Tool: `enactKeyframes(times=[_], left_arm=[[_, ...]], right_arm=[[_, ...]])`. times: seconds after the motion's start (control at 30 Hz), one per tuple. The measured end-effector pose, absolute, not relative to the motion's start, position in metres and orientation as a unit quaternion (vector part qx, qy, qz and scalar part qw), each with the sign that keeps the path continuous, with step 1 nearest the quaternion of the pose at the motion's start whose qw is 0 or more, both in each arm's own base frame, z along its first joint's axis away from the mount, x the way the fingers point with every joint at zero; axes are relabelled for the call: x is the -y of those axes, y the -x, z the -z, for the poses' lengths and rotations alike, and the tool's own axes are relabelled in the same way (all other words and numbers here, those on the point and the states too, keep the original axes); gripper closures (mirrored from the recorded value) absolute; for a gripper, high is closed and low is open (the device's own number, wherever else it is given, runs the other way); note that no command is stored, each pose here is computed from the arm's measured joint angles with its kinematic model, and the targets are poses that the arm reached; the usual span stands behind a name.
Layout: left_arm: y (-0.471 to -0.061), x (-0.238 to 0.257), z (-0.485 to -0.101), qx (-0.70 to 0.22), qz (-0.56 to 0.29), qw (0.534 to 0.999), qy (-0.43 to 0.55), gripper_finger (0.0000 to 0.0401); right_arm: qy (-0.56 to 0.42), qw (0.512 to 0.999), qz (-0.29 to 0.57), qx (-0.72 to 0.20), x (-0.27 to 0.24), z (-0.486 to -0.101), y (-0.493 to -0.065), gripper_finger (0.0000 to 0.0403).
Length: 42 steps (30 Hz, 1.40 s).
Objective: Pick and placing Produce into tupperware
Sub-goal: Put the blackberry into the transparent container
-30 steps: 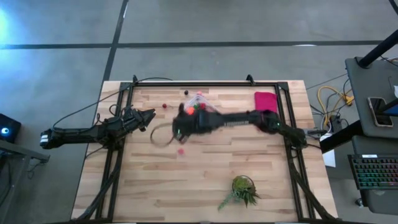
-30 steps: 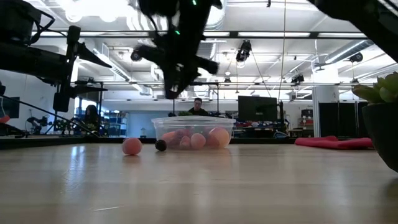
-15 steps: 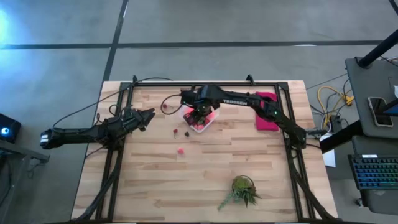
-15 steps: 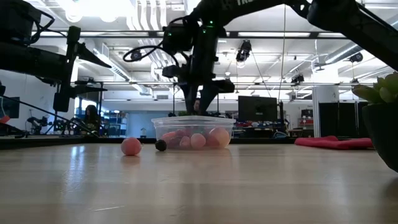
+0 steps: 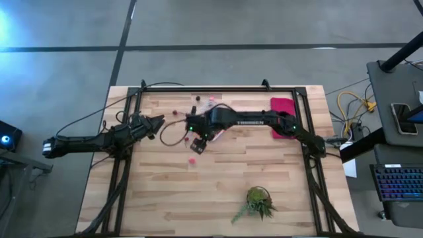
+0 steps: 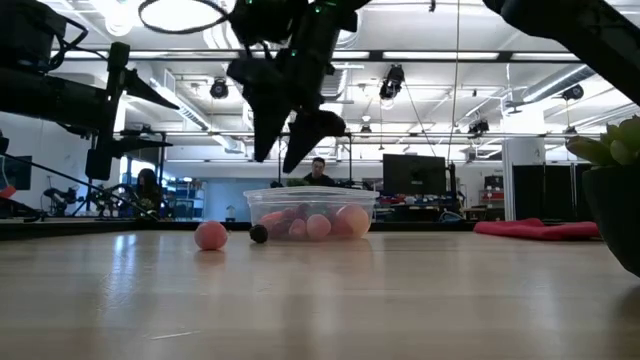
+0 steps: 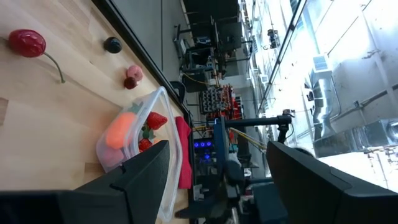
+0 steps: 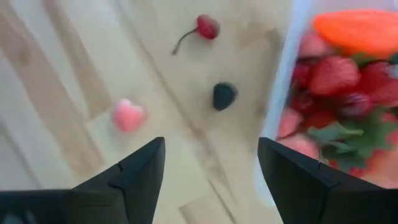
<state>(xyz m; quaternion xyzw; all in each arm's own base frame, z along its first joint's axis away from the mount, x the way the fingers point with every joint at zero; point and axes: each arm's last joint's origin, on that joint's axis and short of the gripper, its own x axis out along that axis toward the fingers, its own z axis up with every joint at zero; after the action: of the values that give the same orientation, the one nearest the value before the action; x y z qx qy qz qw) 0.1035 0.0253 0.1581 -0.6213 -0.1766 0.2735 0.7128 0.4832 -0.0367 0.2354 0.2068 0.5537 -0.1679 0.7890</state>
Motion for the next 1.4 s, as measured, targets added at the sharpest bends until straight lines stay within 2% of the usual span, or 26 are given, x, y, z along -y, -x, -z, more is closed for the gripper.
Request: enactKeyframes(times=[0.3, 0.53, 1.4], left_arm=[[-0.104, -0.025, -0.158, 0.176, -0.274, 0.713, 0.621, 0.0146], [-0.104, -0.025, -0.158, 0.176, -0.274, 0.713, 0.621, 0.0146], [-0.104, -0.025, -0.158, 0.176, -0.274, 0.713, 0.621, 0.0146]], right_arm=[[-0.049, 0.821, 0.125, -0.555, -0.011, -0.225, -0.489, 0.0174], [0.037, 0.836, 0.079, -0.541, -0.015, -0.213, -0.494, 0.0179], [-0.052, 0.838, 0.145, -0.524, 0.017, -0.184, -0.505, 0.0182]])
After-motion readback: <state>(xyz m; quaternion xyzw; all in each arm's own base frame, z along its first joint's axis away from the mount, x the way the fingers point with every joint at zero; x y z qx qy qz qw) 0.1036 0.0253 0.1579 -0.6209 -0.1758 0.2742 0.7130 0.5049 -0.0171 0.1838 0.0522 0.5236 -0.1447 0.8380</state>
